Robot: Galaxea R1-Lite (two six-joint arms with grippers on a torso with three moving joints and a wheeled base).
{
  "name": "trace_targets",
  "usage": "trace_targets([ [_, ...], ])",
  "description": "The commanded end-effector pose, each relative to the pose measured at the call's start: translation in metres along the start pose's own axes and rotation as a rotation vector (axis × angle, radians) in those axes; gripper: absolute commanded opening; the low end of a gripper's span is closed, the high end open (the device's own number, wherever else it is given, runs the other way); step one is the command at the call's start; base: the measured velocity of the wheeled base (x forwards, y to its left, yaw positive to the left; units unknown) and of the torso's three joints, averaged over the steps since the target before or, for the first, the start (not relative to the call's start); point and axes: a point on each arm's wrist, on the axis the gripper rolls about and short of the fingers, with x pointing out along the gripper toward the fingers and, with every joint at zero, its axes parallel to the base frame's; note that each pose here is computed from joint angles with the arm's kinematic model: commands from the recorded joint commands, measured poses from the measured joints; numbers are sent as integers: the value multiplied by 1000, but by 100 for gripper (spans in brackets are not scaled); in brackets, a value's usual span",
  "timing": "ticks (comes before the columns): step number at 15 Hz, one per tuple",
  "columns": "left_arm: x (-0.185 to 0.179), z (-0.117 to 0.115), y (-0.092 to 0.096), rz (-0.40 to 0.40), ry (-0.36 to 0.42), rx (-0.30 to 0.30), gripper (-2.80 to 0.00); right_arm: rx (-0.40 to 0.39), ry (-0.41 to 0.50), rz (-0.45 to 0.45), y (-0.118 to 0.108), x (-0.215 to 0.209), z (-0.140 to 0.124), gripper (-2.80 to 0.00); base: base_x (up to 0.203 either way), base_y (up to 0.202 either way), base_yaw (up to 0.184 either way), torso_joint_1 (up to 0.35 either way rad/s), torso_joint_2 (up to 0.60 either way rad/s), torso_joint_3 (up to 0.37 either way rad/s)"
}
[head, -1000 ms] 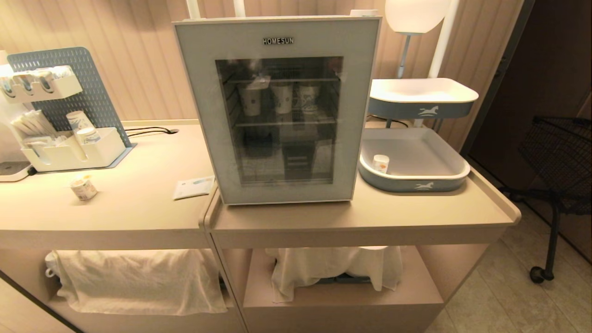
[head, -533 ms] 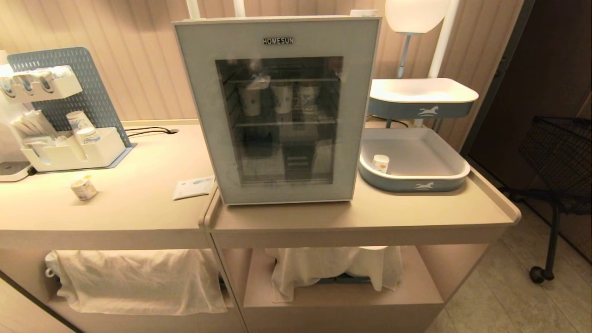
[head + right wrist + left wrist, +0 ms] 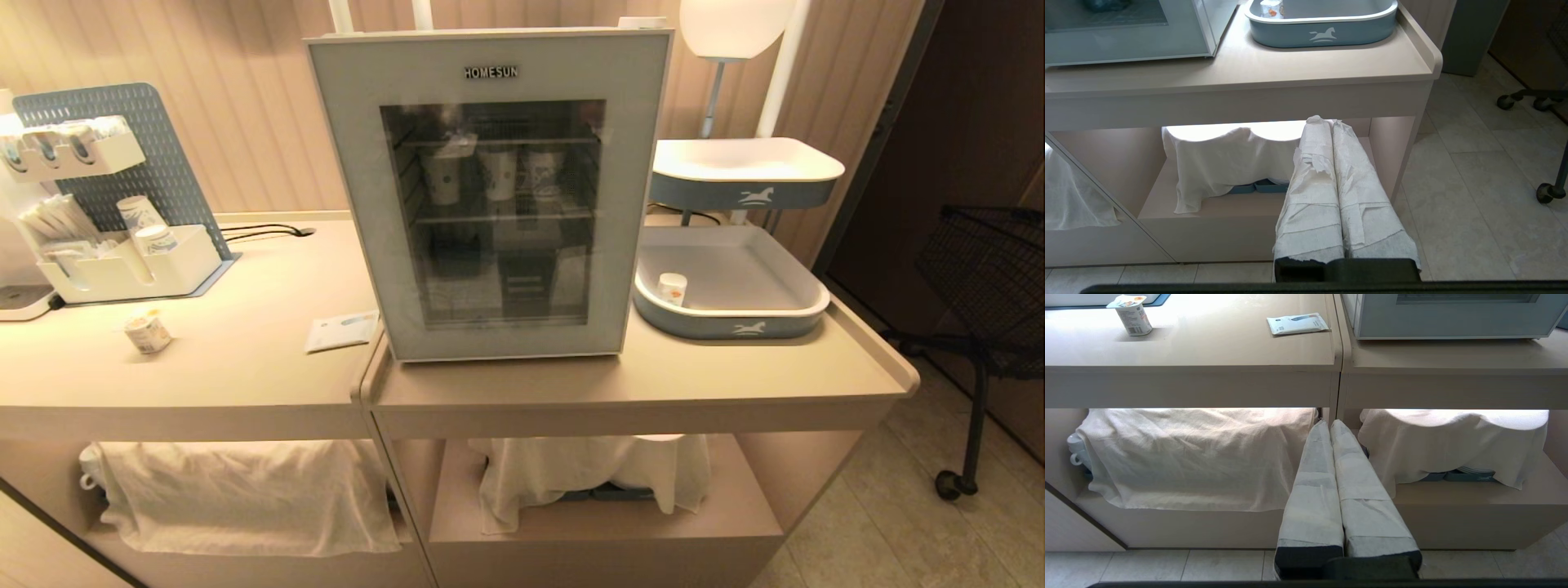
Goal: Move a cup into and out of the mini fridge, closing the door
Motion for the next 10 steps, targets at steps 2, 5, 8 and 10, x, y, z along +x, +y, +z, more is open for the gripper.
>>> trace_targets([
  [2, 0, 0, 0, 1, 2, 0, -280, 0, 1, 0, 0, 0, 0, -280, 0, 0, 0, 0, 0, 0],
  [5, 0, 0, 0, 0, 2, 0, -280, 0, 1, 0, 0, 0, 0, -280, 0, 0, 0, 0, 0, 0],
  [8, 0, 0, 0, 1, 2, 0, -280, 0, 1, 0, 0, 0, 0, -280, 0, 0, 0, 0, 0, 0],
  [10, 0, 0, 0, 1, 2, 0, -280, 0, 1, 0, 0, 0, 0, -280, 0, 0, 0, 0, 0, 0],
])
